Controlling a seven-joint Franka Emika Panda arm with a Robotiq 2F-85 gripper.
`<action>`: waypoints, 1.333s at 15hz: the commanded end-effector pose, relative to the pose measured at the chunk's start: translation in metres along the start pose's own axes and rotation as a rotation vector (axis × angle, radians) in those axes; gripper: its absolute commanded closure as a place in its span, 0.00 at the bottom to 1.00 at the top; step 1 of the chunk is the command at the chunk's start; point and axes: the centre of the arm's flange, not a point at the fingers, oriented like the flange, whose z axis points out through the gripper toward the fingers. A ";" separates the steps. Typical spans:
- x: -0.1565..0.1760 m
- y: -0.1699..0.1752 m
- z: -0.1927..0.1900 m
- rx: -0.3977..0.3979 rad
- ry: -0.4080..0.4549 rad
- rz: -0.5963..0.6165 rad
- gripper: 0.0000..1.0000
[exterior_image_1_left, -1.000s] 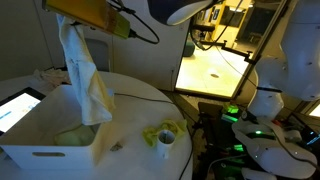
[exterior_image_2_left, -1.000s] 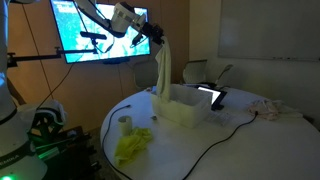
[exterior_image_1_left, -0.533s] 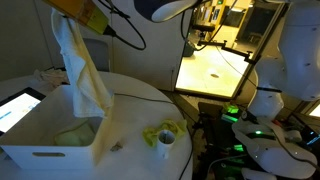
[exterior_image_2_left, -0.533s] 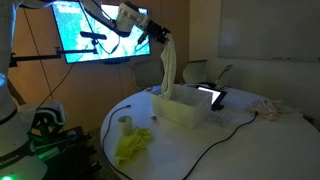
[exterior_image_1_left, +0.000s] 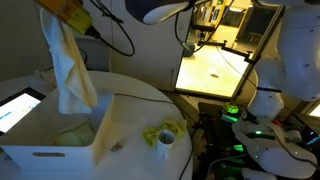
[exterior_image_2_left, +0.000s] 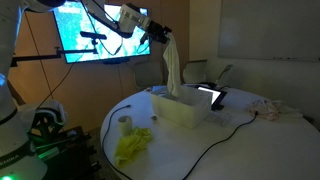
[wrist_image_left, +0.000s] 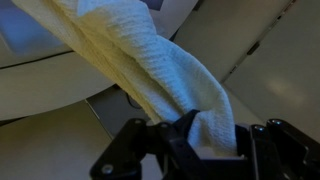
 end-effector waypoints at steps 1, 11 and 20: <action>-0.016 -0.016 0.009 0.027 -0.024 -0.017 1.00; -0.059 0.054 0.091 -0.254 -0.116 -0.457 0.33; 0.000 0.125 0.067 -0.370 -0.439 -0.734 0.00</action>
